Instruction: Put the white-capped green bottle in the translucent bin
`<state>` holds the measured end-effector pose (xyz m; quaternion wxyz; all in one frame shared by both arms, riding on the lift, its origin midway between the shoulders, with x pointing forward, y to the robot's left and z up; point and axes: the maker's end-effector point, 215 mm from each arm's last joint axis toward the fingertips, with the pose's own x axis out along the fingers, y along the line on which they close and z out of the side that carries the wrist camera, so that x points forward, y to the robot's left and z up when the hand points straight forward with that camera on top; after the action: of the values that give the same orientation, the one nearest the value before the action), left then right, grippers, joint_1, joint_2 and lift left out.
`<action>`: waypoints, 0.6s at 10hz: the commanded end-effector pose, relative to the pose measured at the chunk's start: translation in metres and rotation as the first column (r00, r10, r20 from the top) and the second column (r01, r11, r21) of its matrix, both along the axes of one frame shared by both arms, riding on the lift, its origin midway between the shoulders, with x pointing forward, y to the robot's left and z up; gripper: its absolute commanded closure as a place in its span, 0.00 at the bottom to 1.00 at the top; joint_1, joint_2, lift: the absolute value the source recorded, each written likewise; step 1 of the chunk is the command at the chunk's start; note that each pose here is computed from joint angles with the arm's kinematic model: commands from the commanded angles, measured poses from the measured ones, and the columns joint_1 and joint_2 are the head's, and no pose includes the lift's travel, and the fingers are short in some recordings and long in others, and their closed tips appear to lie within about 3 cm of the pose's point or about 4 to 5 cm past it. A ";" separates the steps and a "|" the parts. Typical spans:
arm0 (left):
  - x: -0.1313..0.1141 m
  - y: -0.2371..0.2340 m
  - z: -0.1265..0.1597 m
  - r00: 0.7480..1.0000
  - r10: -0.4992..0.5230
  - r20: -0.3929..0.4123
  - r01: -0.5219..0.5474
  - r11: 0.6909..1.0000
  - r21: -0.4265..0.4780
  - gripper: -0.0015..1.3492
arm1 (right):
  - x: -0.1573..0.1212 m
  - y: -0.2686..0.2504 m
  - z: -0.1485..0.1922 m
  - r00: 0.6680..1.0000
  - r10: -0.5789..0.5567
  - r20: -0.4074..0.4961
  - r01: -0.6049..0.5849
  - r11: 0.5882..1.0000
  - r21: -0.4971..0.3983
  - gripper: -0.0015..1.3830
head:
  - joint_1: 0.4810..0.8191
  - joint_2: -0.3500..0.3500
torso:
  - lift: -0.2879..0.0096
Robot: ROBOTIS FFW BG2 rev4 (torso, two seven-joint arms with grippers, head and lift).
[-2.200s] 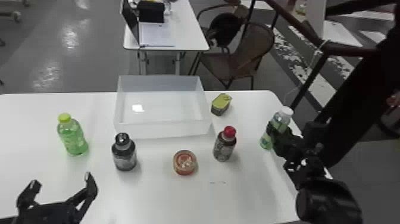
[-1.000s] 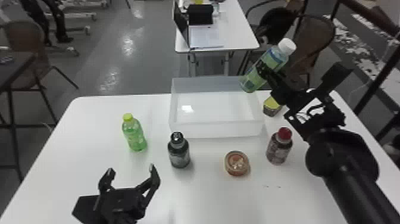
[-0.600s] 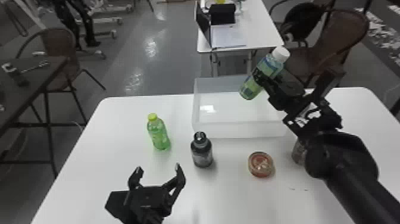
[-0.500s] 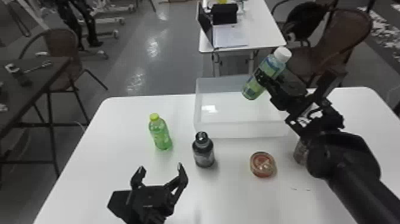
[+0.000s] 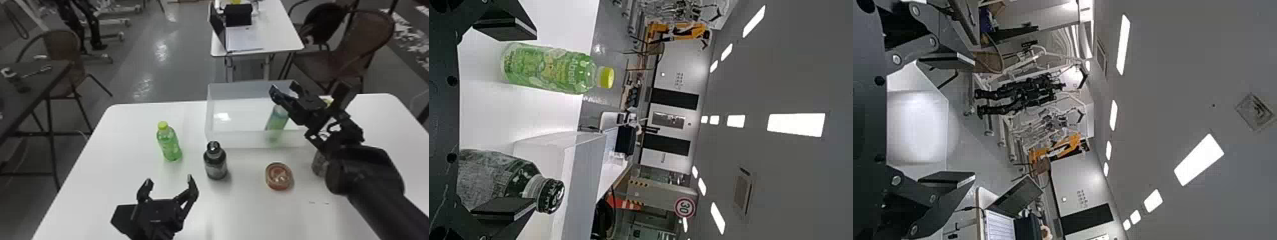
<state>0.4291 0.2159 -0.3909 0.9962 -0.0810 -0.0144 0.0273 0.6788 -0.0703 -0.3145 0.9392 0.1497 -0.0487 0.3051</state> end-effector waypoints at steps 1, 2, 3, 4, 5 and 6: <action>0.002 -0.001 0.001 1.000 -0.004 0.003 0.004 1.000 0.001 0.09 | 0.002 -0.001 -0.002 1.000 -0.001 -0.003 0.001 1.000 -0.011 0.06 | 0.63 0.71 | 0.71; 0.001 -0.001 0.001 1.000 -0.004 0.001 0.004 1.000 0.001 0.09 | 0.001 0.000 0.000 1.000 -0.002 -0.001 0.002 1.000 0.003 0.01 | 0.63 0.70 | 0.71; 0.001 0.000 0.001 1.000 -0.004 0.003 0.004 1.000 0.003 0.09 | -0.001 -0.001 0.003 1.000 -0.008 0.003 0.008 1.000 0.027 0.04 | 0.63 0.70 | 0.71; 0.001 -0.001 0.002 1.000 -0.005 0.004 0.005 1.000 0.000 0.09 | -0.006 -0.001 0.006 1.000 -0.020 0.007 0.019 0.998 0.061 0.04 | 0.63 0.70 | 0.71; 0.000 0.000 0.002 1.000 -0.003 0.006 0.003 1.000 0.001 0.09 | -0.013 -0.004 0.012 0.999 -0.049 0.021 0.047 0.995 0.084 0.04 | 0.63 0.70 | 0.71; 0.000 0.002 0.005 1.000 0.002 0.014 -0.002 1.000 0.004 0.09 | -0.026 -0.014 0.022 0.993 -0.110 0.050 0.106 0.991 0.087 0.04 | 0.63 0.70 | 0.71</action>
<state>0.4290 0.2170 -0.3878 0.9962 -0.0799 -0.0194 0.0271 0.6639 -0.0856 -0.3006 0.9477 0.1811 -0.0817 0.2499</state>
